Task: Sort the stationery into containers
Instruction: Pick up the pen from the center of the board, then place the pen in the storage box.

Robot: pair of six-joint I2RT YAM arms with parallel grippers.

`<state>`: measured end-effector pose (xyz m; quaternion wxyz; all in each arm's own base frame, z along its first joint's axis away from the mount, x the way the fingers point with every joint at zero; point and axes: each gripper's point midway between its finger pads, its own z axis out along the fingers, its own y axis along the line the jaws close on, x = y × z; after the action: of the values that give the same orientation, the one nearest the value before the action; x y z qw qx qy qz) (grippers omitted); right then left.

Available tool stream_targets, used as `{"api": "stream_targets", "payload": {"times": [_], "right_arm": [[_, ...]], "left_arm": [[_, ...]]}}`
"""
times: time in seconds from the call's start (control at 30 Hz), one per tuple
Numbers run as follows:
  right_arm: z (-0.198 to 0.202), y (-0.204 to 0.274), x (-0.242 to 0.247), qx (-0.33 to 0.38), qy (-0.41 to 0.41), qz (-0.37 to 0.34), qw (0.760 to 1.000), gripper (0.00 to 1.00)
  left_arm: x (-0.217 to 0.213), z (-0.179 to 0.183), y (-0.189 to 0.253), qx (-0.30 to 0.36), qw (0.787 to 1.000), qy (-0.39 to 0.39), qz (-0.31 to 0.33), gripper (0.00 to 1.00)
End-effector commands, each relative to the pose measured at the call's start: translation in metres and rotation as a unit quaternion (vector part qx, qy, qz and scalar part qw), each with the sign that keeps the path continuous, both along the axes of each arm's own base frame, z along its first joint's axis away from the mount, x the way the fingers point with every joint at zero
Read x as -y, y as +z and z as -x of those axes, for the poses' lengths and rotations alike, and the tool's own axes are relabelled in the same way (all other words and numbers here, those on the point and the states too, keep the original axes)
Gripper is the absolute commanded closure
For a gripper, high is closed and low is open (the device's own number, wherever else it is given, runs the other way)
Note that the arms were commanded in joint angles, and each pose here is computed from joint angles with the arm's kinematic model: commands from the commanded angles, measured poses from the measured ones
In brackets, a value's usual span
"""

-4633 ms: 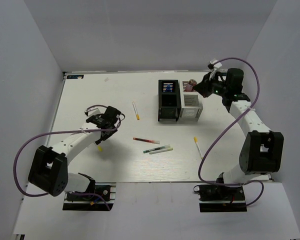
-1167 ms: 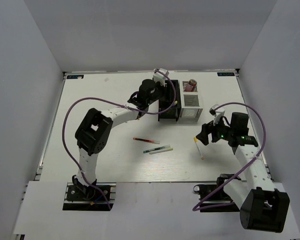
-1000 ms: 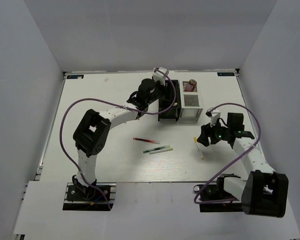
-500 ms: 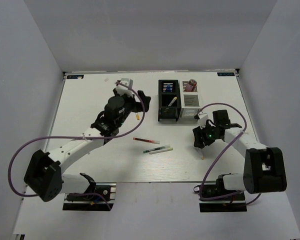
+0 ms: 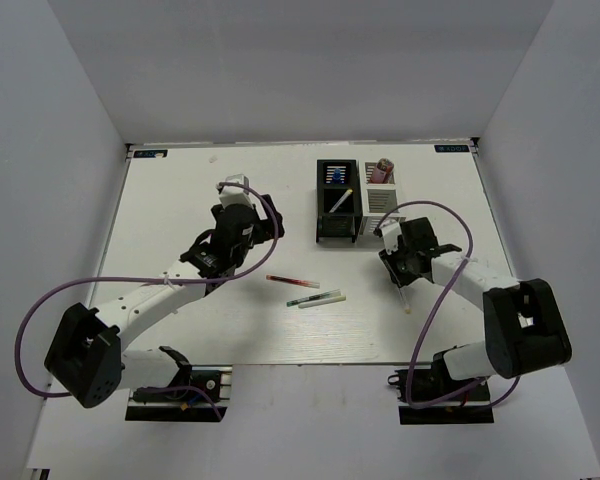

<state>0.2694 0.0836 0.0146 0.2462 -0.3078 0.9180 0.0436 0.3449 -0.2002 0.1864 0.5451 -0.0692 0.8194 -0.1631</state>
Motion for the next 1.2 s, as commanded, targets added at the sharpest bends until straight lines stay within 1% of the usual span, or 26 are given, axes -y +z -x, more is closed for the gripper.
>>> {"api": "stream_targets", "payload": {"times": [0.0,0.07,0.2,0.23,0.27,0.3,0.33,0.37,0.43,0.47,0.53,0.57,0.63,0.67,0.73,0.77,0.8,0.83,0.87,0.9,0.97,1.0,1.03,1.1,1.13,1.17], "right_arm": [[0.021,-0.019,0.023,-0.019,-0.009,0.068,0.997,0.69],[0.030,-0.023,0.022,-0.028,0.003,0.075,0.997,0.70],[0.043,-0.028,0.016,-0.048,0.022,0.065,0.997,0.82],[0.041,-0.025,0.014,-0.046,0.025,0.060,0.997,0.88],[0.043,-0.024,0.009,-0.050,0.033,0.047,0.997,0.91],[0.039,-0.014,-0.001,-0.040,0.046,0.020,0.998,0.98],[0.039,-0.011,-0.005,-0.038,0.053,0.010,0.998,1.00],[0.039,-0.003,-0.018,-0.036,0.081,-0.021,0.996,1.00],[0.040,0.013,-0.025,-0.030,0.098,-0.041,0.994,1.00],[0.032,0.030,-0.039,-0.010,0.129,-0.069,0.989,1.00],[0.035,0.049,-0.046,0.004,0.155,-0.087,0.984,1.00],[0.028,0.073,-0.060,0.037,0.192,-0.114,0.974,1.00],[0.029,0.094,-0.069,0.050,0.226,-0.132,0.964,1.00],[0.031,0.118,-0.083,0.069,0.256,-0.167,0.950,1.00],[0.030,0.142,-0.092,0.086,0.277,-0.192,0.938,1.00],[0.030,0.162,-0.105,0.099,0.297,-0.222,0.923,1.00],[0.025,0.179,-0.110,0.114,0.300,-0.236,0.917,1.00],[0.022,0.194,-0.121,0.134,0.320,-0.261,0.901,1.00],[0.015,0.210,-0.126,0.156,0.326,-0.268,0.893,1.00],[0.012,0.215,-0.130,0.154,0.316,-0.282,0.893,1.00],[-0.005,0.241,-0.143,0.203,0.326,-0.307,0.871,1.00],[-0.014,0.243,-0.148,0.196,0.314,-0.321,0.872,1.00],[-0.026,0.261,-0.156,0.236,0.329,-0.333,0.852,1.00],[-0.048,0.264,-0.166,0.243,0.325,-0.351,0.844,1.00],[-0.050,0.271,-0.171,0.241,0.323,-0.371,0.837,1.00],[-0.063,0.279,-0.177,0.269,0.334,-0.376,0.821,1.00]], "left_arm": [[-0.010,0.001,0.003,-0.001,1.000,0.027,0.001,0.00],[-0.010,-0.002,0.005,-0.001,1.000,0.031,-0.001,0.00],[-0.009,-0.003,-0.006,-0.014,0.999,0.031,-0.012,0.00],[-0.008,-0.004,-0.007,-0.014,0.999,0.033,-0.007,0.00],[-0.008,-0.004,-0.007,-0.014,0.999,0.033,-0.007,0.00],[-0.005,-0.007,-0.009,-0.017,0.999,0.035,-0.004,0.00],[-0.008,-0.009,-0.012,-0.025,0.999,0.041,-0.006,0.00],[-0.006,-0.011,-0.024,-0.043,0.998,0.043,-0.016,0.00],[-0.006,-0.016,-0.028,-0.071,0.996,0.051,-0.022,0.00],[-0.007,-0.020,-0.032,-0.082,0.995,0.060,-0.021,0.00],[-0.004,-0.031,-0.041,-0.102,0.992,0.069,-0.031,0.00],[-0.005,-0.033,-0.046,-0.109,0.991,0.075,-0.036,0.00],[-0.003,-0.042,-0.050,-0.115,0.989,0.082,-0.035,0.00],[-0.002,-0.043,-0.053,-0.119,0.989,0.082,-0.038,0.00],[-0.002,-0.051,-0.051,-0.123,0.988,0.088,-0.040,0.00],[-0.002,-0.051,-0.063,-0.140,0.985,0.091,-0.049,0.00],[0.001,-0.055,-0.061,-0.140,0.985,0.091,-0.049,0.00],[-0.003,-0.057,-0.065,-0.146,0.983,0.096,-0.053,0.00],[-0.002,-0.058,-0.072,-0.154,0.981,0.096,-0.060,0.00],[0.000,-0.058,-0.074,-0.161,0.981,0.091,-0.060,0.00],[-0.002,-0.058,-0.079,-0.171,0.979,0.092,-0.064,0.00],[-0.001,-0.057,-0.081,-0.180,0.977,0.091,-0.063,0.00],[-0.003,-0.057,-0.083,-0.186,0.976,0.094,-0.059,0.00],[-0.002,-0.055,-0.084,-0.198,0.974,0.090,-0.063,0.00],[-0.002,-0.051,-0.087,-0.206,0.973,0.090,-0.060,0.00],[-0.004,-0.056,-0.084,-0.207,0.972,0.095,-0.059,0.00]]}}
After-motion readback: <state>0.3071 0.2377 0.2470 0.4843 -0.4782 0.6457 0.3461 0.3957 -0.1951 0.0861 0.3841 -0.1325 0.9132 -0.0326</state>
